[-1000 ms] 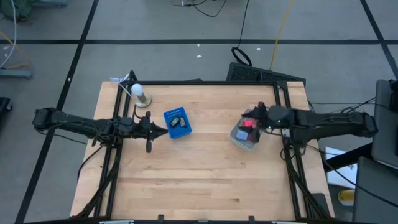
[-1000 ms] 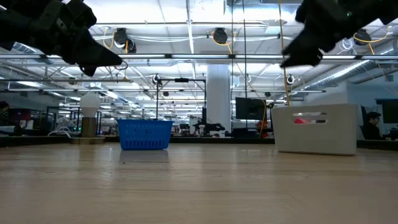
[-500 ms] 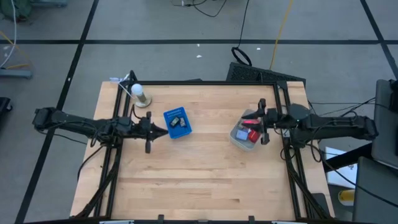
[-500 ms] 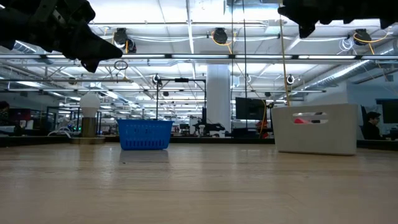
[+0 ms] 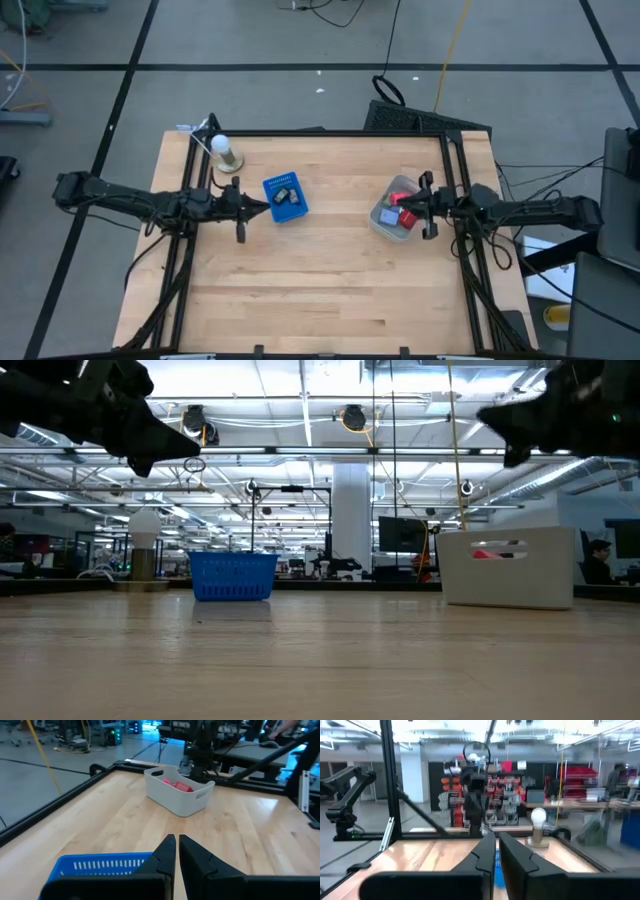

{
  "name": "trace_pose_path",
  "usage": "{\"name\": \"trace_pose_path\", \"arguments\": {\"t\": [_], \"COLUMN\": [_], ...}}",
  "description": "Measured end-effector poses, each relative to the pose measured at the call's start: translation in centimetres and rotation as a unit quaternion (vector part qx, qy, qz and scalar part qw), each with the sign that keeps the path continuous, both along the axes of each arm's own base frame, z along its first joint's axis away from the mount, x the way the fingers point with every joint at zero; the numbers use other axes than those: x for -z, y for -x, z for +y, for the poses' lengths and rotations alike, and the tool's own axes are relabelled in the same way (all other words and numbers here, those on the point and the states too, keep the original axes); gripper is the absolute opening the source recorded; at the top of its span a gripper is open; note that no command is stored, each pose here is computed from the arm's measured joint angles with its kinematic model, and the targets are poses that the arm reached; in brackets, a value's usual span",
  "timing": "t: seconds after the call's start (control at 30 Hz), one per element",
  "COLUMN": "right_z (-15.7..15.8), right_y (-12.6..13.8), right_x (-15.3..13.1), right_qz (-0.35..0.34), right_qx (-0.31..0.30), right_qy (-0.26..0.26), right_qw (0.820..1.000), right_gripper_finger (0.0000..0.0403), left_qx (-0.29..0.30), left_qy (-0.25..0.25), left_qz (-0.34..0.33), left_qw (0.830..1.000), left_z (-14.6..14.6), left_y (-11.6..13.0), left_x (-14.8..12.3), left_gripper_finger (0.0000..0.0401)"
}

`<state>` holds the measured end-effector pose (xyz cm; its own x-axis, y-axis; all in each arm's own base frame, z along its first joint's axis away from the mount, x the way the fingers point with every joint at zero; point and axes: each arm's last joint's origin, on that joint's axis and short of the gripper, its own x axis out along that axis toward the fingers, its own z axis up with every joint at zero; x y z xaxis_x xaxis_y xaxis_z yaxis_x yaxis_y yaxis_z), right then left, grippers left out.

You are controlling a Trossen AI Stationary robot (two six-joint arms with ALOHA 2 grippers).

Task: Pick & Place Office items
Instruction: Return to Home Position

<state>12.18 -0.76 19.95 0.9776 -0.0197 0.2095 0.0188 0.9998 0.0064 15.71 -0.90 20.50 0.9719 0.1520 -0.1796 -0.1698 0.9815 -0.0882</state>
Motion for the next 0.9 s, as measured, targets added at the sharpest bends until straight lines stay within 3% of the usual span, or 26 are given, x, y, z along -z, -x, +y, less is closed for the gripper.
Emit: {"name": "trace_pose_path", "arguments": {"t": [0.13,0.4,0.63,0.9], "right_z": [0.1,0.4,0.6,0.4], "right_y": [0.8,0.8,0.7,0.4], "right_x": [-0.4,-0.2,0.0,1.0], "right_qz": [-0.068,-0.058,-0.048,0.007], "right_qx": [-0.001,-0.016,-0.009,0.015], "right_qy": [-0.002,0.001,0.047,0.042], "right_qw": [0.998,0.998,0.998,0.999], "right_gripper_finger": [0.0011,0.0006,0.0001,0.0001], "left_qx": [-0.006,0.008,-0.01,-0.003], "left_qy": [-0.007,-0.039,-0.074,-0.08], "left_qz": [-0.001,-0.01,-0.022,-0.022], "left_qw": [1.0,0.999,0.997,0.997], "left_z": [-0.1,-0.7,-1.3,-1.3], "left_y": [0.0,0.1,0.3,1.3], "left_x": [0.0,-0.3,-0.6,3.1], "left_gripper_finger": [0.0024,0.0024,0.0024,0.0024]}}
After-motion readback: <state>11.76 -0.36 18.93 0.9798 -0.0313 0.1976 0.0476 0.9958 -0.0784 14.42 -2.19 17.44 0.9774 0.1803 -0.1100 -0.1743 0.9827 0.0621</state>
